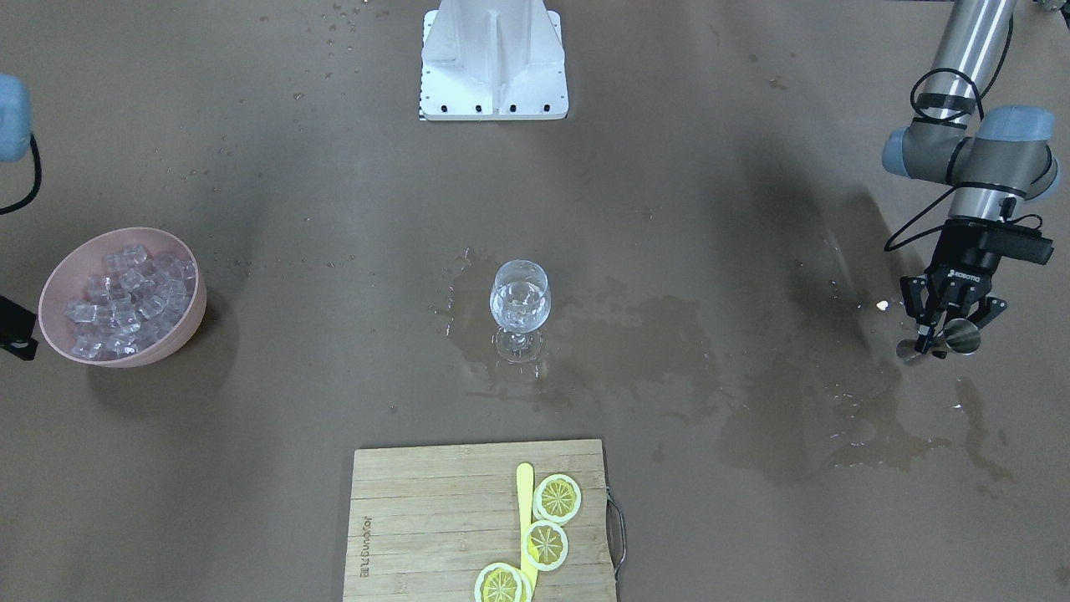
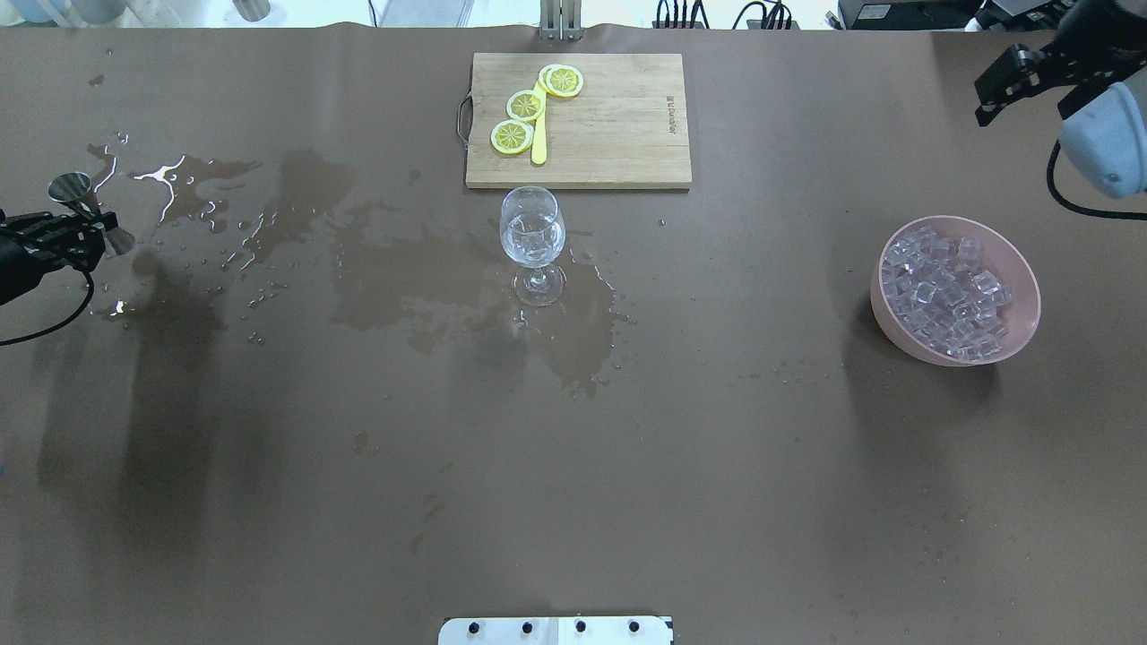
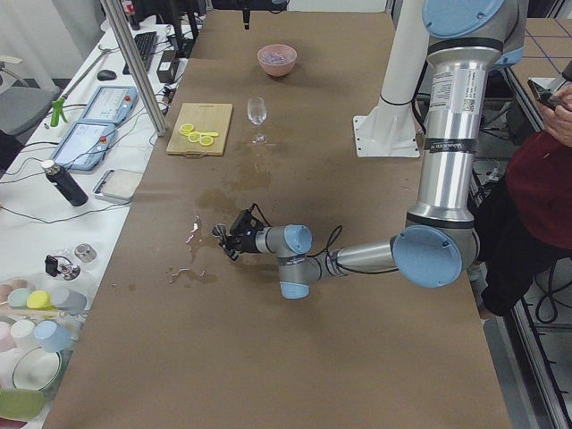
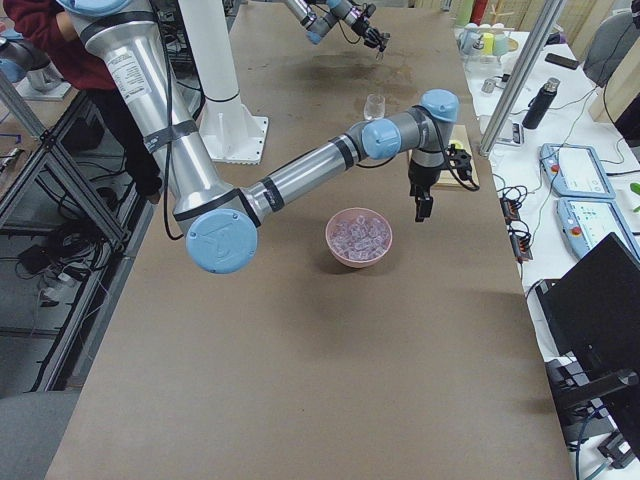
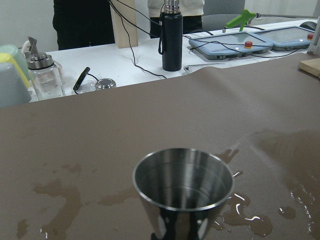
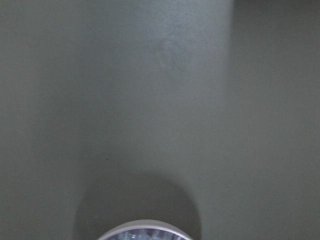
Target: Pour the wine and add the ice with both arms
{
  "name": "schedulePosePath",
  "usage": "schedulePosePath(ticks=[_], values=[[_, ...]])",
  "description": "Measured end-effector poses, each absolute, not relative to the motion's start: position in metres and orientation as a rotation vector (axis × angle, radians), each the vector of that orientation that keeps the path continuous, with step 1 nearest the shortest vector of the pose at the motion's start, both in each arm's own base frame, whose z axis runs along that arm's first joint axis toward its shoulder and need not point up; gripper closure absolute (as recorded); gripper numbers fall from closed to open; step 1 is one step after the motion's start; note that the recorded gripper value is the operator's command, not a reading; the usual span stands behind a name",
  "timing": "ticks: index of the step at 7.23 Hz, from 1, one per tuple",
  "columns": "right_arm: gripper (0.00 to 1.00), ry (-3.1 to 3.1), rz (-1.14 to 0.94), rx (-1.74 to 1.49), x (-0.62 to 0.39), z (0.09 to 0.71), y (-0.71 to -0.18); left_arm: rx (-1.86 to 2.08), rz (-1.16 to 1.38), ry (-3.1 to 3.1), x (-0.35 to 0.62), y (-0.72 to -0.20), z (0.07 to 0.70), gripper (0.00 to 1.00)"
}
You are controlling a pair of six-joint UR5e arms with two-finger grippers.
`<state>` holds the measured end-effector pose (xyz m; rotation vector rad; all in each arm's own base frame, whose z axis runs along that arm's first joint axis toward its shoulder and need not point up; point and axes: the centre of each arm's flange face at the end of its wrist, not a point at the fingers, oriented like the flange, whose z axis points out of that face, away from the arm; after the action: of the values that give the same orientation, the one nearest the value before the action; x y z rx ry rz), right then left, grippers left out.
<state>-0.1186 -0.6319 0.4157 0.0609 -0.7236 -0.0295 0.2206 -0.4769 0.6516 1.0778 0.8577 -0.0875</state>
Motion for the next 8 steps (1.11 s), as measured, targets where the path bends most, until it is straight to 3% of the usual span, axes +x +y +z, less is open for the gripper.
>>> schedulePosePath(ticks=[5, 6, 7, 8], values=[[0.0, -0.79, 0.097, -0.062, -0.022, 0.525, -0.637, 1.085, -0.087, 0.865, 0.224, -0.481, 0.646, 0.46], [0.0, -0.79, 0.107, -0.069, -0.012, 0.539, -0.63, 1.086, -0.087, 0.866, 0.225, -0.481, 0.646, 0.29], [0.0, -0.791, 0.115, -0.07, -0.004, 0.556, -0.618, 1.087, -0.087, 0.866, 0.225, -0.482, 0.645, 0.02], [0.0, -0.792, 0.12, -0.066, 0.001, 0.572, -0.604, 1.088, -0.09, 0.87, 0.225, -0.482, 0.644, 0.02]])
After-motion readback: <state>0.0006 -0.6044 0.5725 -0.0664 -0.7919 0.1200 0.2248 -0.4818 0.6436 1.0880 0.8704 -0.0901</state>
